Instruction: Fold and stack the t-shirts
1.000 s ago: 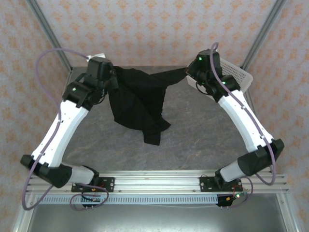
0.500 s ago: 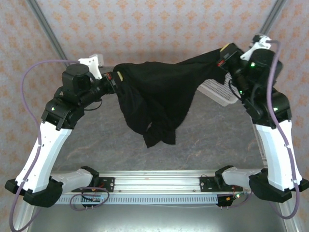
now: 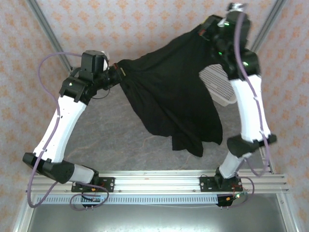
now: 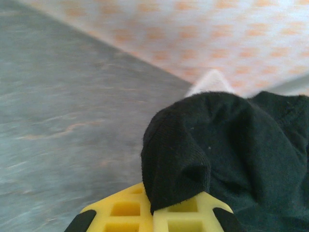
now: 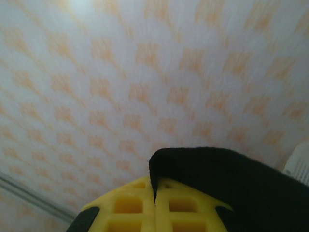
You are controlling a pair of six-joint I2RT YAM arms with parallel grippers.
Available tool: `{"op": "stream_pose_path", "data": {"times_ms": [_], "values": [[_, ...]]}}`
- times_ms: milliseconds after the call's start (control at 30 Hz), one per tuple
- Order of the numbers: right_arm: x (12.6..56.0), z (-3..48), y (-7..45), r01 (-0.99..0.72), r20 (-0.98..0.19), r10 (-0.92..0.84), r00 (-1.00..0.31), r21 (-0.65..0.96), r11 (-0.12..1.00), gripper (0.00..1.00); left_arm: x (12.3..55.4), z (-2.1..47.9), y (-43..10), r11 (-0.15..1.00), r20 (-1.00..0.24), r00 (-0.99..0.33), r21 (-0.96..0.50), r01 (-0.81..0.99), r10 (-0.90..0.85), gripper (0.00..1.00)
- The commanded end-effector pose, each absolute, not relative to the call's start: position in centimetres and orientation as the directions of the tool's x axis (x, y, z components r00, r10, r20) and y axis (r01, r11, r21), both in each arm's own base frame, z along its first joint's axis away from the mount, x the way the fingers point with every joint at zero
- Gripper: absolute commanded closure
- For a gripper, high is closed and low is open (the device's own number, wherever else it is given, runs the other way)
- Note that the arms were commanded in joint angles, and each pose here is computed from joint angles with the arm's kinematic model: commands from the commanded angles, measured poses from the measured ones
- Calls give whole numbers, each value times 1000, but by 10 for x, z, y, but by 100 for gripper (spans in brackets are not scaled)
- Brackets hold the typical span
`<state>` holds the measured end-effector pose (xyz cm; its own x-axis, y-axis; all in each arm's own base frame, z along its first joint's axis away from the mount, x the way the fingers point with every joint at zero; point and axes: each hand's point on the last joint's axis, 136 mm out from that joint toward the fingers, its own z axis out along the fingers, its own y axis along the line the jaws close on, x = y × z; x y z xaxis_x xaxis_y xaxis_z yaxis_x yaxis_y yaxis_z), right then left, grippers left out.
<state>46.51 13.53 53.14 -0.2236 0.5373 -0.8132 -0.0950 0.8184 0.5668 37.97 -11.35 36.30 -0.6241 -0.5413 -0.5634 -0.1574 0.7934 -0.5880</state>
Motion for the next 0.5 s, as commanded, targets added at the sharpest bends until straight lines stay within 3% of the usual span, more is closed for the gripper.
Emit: {"op": "stream_pose_path", "data": {"times_ms": [0,67,100,133,233,333,467], "values": [[511,474,182,-148,-751,517,-411,615,775,100,377,299,-71,815,-480,-668,-441,-377,-569,100],[534,433,209,-143,-704,490,-514,634,760,100,380,266,-46,813,-451,-677,-359,-459,-582,99],[542,410,219,-126,-678,473,-562,636,762,86,381,251,-31,804,-440,-673,-317,-502,-594,92],[545,393,227,-110,-661,456,-596,630,769,72,381,237,-16,791,-427,-667,-287,-541,-611,80],[544,352,241,-59,-617,415,-669,600,798,49,377,221,13,778,-446,-651,-201,-596,-614,45],[523,326,241,2,-579,375,-724,542,840,40,363,214,17,786,-441,-670,-158,-597,-598,38],[474,277,227,131,-500,369,-784,448,884,38,323,184,8,802,-353,-732,-111,-586,-583,36]]}}
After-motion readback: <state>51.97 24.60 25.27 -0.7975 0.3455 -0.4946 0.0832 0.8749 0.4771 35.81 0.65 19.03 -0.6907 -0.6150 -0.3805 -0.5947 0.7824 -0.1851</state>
